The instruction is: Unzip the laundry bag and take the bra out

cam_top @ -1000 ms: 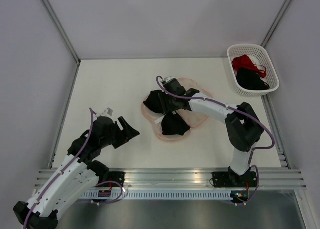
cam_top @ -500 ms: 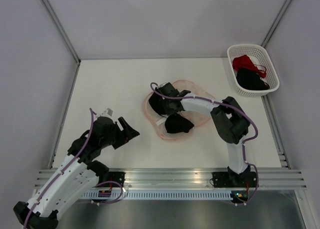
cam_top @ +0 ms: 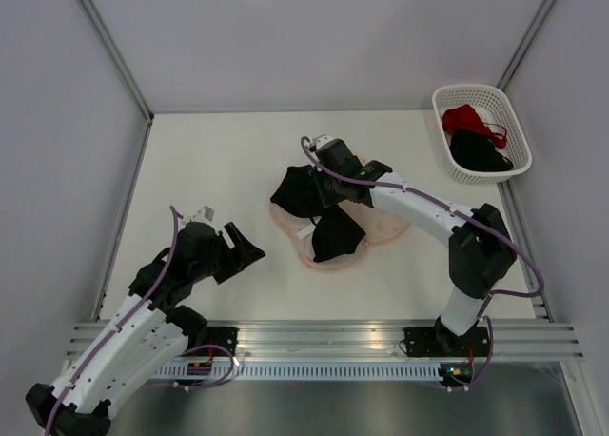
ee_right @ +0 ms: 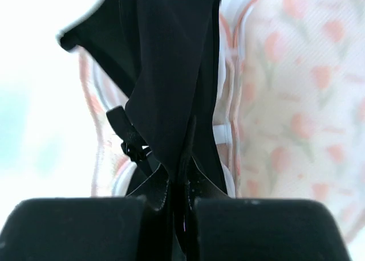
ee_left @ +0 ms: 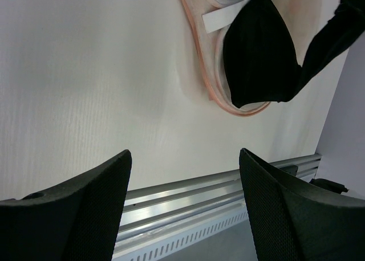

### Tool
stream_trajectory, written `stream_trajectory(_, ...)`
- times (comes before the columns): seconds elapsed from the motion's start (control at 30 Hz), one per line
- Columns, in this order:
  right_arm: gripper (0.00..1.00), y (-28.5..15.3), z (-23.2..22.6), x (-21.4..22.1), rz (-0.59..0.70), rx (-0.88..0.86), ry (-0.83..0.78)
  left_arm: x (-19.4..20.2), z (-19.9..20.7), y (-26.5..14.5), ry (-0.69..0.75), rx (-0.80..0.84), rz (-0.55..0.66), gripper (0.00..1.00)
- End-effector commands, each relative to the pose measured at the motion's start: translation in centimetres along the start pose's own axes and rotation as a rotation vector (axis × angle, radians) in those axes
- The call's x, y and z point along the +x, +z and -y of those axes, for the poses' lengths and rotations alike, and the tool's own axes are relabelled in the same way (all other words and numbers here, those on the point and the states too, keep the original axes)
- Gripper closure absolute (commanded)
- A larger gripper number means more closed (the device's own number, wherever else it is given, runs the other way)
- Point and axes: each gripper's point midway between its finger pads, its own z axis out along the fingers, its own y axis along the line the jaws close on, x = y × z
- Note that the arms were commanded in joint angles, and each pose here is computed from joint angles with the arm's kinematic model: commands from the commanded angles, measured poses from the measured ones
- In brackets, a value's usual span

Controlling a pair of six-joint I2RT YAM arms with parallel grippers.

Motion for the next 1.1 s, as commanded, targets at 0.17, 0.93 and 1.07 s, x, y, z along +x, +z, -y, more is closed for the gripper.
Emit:
stream_trajectory(0.17, 1.0, -7.8, 2.5, -7.5, 0.219, 0.14, 0.048, -0.6, 0.8, -0.6, -0.004, 0.024, 0.023, 0.2)
stream_trajectory(0.93, 0.99, -25.6, 32.8, -22.2, 0.763, 0.886, 0.583, 0.1, 0.9, -2.0, -0.003, 0.052, -0.002, 0.2)
stream_trajectory(1.07, 1.0, -24.9, 38.3, -22.9, 0.854, 0.91, 0.672, 0.3, 0.8, -2.5, -0.008, 0.048, -0.009, 0.2)
